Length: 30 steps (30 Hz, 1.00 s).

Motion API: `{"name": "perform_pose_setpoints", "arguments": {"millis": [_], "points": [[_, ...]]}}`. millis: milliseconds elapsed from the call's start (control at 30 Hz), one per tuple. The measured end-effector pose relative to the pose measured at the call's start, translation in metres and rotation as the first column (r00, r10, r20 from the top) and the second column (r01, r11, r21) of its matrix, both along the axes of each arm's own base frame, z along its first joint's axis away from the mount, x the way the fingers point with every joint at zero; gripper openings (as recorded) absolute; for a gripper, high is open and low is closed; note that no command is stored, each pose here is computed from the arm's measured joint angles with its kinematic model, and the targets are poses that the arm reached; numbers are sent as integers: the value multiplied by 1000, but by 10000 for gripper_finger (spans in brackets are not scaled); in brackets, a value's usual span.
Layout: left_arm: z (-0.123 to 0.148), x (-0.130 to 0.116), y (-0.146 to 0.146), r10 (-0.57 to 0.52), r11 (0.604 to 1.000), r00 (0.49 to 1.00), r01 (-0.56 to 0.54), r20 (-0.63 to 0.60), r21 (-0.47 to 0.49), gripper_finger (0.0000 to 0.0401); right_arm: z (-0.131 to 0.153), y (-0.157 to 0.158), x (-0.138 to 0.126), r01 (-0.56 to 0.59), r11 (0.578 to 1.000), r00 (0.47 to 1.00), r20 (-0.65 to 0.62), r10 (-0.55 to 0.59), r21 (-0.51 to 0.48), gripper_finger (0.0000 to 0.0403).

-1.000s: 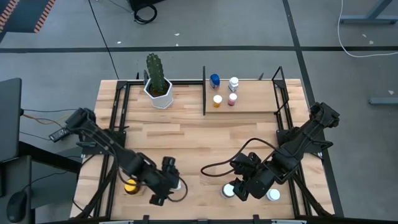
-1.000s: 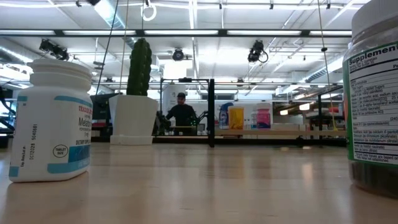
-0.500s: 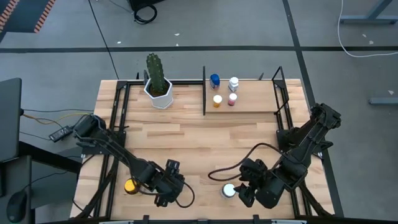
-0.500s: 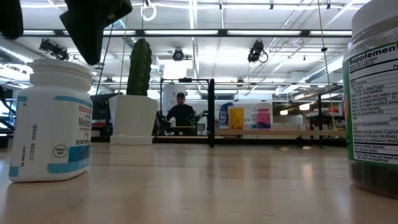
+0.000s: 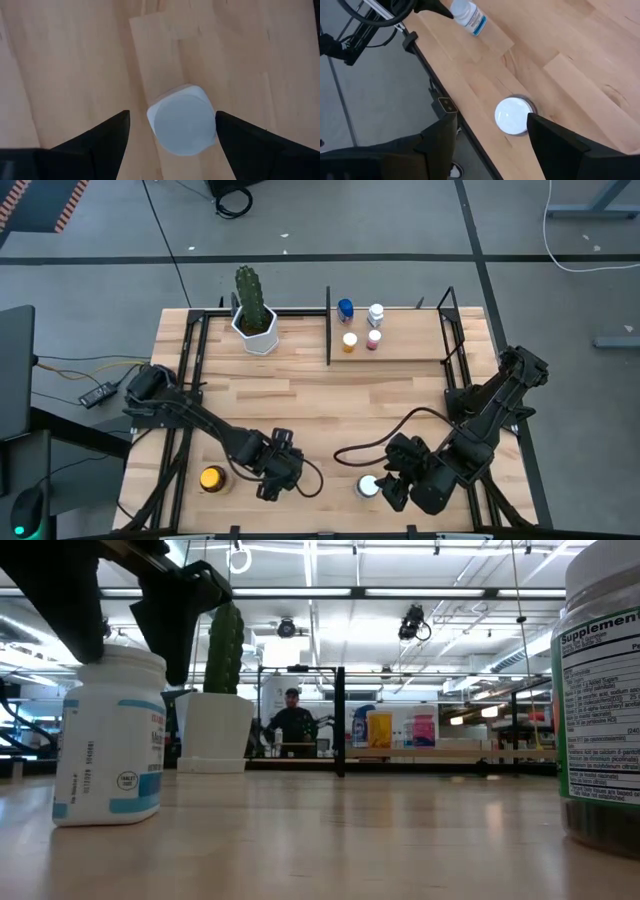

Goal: Pick and place medicine bottles onto shelf by color
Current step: Move the white pill bottle below on the shelf

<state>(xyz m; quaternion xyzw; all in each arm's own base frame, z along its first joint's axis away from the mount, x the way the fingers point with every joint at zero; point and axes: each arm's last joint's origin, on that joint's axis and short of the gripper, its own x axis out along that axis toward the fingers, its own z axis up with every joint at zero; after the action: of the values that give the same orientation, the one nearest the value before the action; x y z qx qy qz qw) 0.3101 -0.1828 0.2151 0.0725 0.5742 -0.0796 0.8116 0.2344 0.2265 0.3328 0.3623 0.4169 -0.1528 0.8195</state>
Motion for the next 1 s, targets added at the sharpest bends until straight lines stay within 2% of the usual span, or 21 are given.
{"name": "perform_pose_setpoints", "arguments": {"millis": [500, 700, 1000], "points": [[0, 5, 8, 17, 999, 1000, -18, -15, -29, 292, 0, 0, 0, -6, 1000, 1000, 0, 6, -5, 248], [-2, 6, 10, 35, 997, 998, -39, -49, -71, 263, 0, 0, 0, -10, 1000, 1000, 0, 10, -8, 248], [-5, 10, 11, 43, 996, 998, -46, -42, -74, 221, 0, 0, 0, -12, 1000, 1000, 0, 12, -8, 248]]}}
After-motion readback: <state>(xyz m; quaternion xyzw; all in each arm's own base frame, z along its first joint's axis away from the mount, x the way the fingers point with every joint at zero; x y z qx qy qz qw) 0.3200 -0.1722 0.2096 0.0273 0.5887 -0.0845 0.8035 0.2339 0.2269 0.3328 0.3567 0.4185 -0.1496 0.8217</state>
